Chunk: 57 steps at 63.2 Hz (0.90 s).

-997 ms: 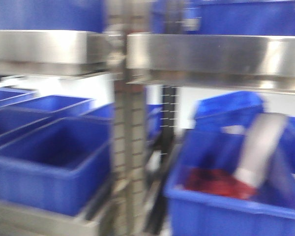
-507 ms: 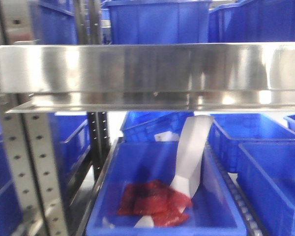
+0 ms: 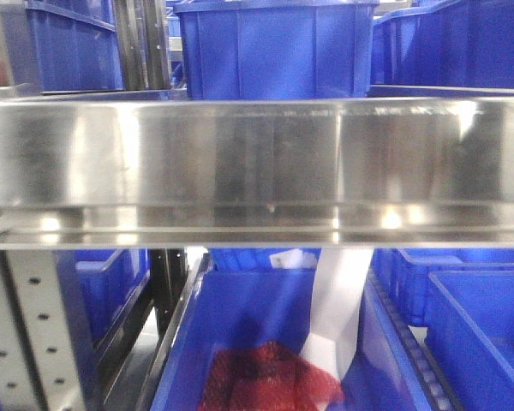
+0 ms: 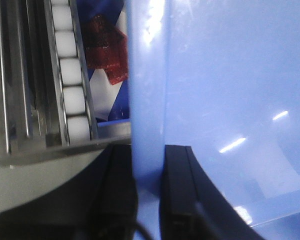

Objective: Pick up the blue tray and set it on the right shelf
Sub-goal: 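Drive up to the steel shelf rack and stop facing it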

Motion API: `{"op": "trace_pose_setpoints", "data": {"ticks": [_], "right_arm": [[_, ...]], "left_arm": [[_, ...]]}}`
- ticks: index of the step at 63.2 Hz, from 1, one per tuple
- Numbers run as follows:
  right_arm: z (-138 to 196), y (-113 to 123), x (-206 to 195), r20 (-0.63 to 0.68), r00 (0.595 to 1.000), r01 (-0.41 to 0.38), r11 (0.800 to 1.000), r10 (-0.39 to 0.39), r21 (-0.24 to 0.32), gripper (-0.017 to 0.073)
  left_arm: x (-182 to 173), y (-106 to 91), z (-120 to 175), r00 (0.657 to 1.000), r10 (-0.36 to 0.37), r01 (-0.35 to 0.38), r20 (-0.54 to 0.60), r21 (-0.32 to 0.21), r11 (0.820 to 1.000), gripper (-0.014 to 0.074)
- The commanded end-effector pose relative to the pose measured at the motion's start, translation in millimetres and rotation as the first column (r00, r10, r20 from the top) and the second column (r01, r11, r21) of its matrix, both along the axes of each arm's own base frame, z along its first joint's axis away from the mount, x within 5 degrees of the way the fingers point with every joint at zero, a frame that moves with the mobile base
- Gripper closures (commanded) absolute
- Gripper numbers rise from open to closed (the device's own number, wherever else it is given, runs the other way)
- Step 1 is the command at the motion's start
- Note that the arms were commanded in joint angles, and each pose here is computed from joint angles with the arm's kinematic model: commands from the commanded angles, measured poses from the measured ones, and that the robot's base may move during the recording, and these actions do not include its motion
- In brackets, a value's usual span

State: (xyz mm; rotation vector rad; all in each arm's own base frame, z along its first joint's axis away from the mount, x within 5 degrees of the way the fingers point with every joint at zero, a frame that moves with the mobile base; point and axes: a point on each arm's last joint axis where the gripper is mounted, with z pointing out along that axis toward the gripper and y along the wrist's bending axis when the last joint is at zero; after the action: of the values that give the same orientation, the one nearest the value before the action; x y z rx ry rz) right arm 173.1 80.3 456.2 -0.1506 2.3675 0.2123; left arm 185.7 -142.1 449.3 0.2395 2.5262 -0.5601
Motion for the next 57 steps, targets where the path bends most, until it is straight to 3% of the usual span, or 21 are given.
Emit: {"op": "trace_pose_setpoints", "data": {"ticks": [1,57], "right_arm": [[6.7,3.6,-10.6,-0.025,0.998,-0.055,0.997,0.056,0.048,0.0501],[6.7,3.6,-10.6,-0.025,0.998,-0.055,0.997,0.056,0.048,0.0501]], "left_arm": [[-18.7,-2.4,9.9,0.995,-0.089,0.086,-0.051,-0.055,0.995,0.0642],[-18.7,-2.4,9.9,0.995,-0.089,0.086,-0.051,-0.055,0.995,0.0642]]}}
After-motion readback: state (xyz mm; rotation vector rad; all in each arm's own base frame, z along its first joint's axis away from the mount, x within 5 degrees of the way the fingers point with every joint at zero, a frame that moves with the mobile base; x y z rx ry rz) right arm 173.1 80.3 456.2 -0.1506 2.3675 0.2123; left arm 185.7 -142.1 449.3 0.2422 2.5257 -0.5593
